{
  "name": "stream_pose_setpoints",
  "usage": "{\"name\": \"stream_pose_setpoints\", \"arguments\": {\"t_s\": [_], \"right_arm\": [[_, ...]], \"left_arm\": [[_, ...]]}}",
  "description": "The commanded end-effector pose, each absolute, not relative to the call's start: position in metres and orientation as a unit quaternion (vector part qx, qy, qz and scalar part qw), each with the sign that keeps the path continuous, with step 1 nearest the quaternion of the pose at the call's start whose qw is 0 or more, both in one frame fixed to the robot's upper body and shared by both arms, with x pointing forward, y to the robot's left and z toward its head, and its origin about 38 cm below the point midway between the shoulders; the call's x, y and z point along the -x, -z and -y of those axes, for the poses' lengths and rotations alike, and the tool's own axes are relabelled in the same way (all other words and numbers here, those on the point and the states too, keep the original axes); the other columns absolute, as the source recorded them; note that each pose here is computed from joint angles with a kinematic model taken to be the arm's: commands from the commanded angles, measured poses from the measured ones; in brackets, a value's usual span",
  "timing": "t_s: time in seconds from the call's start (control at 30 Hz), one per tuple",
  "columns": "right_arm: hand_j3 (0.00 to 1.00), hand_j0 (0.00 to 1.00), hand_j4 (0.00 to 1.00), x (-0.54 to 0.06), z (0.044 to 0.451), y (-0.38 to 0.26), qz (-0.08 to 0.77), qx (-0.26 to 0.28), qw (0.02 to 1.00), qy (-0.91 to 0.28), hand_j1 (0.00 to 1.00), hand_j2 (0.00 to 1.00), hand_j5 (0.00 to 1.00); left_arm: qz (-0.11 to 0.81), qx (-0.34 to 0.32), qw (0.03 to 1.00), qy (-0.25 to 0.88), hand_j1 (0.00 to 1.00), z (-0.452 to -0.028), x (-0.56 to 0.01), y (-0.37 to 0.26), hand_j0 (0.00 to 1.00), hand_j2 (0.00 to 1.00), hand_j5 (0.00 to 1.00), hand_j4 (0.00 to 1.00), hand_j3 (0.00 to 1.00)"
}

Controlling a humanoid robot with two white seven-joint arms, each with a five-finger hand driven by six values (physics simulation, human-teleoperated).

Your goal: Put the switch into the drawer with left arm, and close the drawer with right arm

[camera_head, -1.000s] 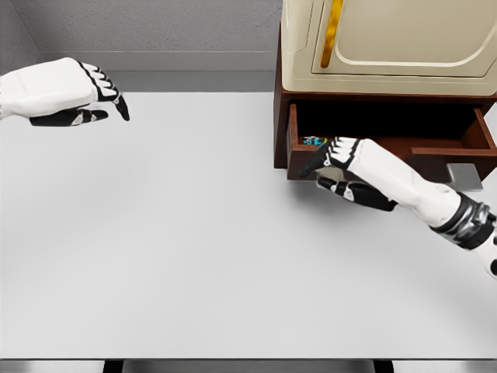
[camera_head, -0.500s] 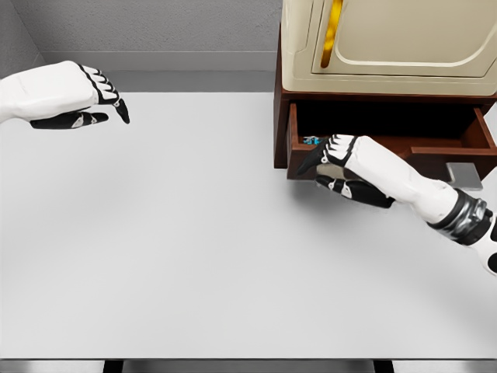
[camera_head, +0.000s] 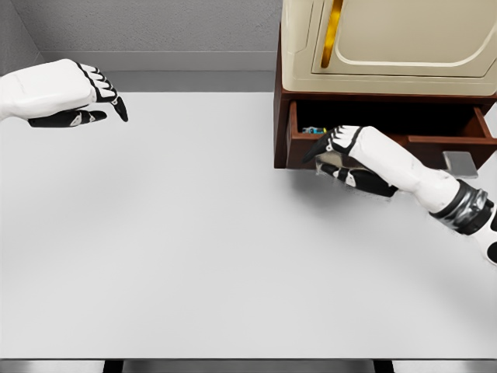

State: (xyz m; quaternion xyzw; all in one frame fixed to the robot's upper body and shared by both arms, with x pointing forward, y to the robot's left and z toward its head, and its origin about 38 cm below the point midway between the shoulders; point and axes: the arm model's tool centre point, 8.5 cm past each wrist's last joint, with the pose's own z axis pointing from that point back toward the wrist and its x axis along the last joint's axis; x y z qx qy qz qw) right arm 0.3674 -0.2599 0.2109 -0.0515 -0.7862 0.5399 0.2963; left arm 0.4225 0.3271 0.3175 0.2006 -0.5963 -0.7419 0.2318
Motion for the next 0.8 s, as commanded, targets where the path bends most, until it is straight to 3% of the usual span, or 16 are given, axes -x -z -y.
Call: {"name": "stream_pose_setpoints", "arguments": {"t_s": [0.0,0.3,0.77], "right_arm": [[0.58,0.58,0.58,-0.371,0.264,-0.209,0.785,0.055,0.305,-0.536,0.58,0.58,0.58],[0.51,0.51,0.51,-0.354,0.245,-0.226,0.799,0.035,0.266,-0.538,0.51,0.51,0.51],[0.52,0.52,0.52,-0.358,0.248,-0.205,0.786,0.031,0.292,-0.544,0.52,0.52,0.52]], "left_arm": [[0.598,-0.200,0.233,0.740,0.53,-0.327,-0.422,-0.319,0.53,0.53,0.53,0.53,0.53],[0.597,-0.200,0.234,0.741,0.53,-0.327,-0.423,-0.317,0.53,0.53,0.53,0.53,0.53],[0.597,-0.201,0.234,0.740,0.53,-0.328,-0.423,-0.318,0.53,0.53,0.53,0.53,0.53]]}}
